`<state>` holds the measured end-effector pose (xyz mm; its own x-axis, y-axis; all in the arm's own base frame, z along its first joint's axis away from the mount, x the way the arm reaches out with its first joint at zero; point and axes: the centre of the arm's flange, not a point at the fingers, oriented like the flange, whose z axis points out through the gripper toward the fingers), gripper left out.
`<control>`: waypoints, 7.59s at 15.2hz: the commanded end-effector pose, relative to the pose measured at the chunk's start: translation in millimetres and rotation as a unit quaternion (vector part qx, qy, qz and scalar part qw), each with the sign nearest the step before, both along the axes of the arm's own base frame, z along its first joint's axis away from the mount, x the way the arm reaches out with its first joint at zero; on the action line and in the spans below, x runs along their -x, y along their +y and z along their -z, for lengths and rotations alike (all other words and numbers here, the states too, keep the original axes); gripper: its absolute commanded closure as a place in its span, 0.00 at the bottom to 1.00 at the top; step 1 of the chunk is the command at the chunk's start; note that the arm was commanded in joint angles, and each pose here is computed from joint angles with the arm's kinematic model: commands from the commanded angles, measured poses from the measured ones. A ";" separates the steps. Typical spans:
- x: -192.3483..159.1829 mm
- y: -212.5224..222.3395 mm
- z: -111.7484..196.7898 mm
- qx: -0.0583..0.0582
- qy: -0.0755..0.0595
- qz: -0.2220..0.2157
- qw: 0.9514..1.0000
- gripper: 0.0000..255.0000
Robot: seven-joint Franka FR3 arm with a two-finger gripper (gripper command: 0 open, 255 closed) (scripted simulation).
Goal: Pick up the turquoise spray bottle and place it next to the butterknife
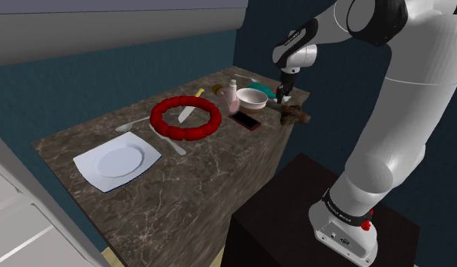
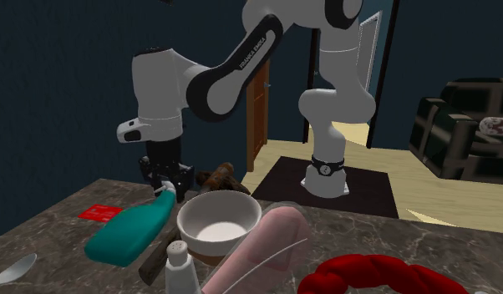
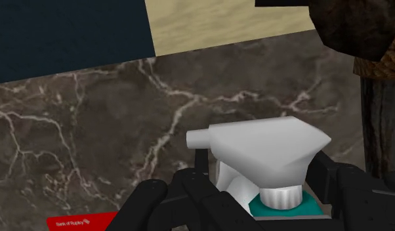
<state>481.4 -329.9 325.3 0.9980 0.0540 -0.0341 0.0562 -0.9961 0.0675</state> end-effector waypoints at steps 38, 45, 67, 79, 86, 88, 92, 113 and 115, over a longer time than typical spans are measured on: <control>30.6 208.8 -118.7 0.000 0.000 0.000 1.000 1.00; 43.9 300.3 -118.9 0.000 0.000 0.000 1.000 1.00; 85.5 587.6 -119.7 0.000 0.000 0.000 1.000 1.00; 108.3 744.4 -120.1 0.000 0.000 0.000 1.000 1.00; 110.7 761.5 -88.5 0.000 0.000 0.000 1.000 1.00; 110.7 761.5 -77.9 0.000 0.000 0.000 1.000 1.00; 110.7 761.5 -56.8 0.000 0.000 0.000 1.000 1.00; 110.7 761.5 -1.3 0.000 0.000 0.000 1.000 0.00; 110.7 761.5 -1.3 0.000 0.000 0.000 1.000 0.00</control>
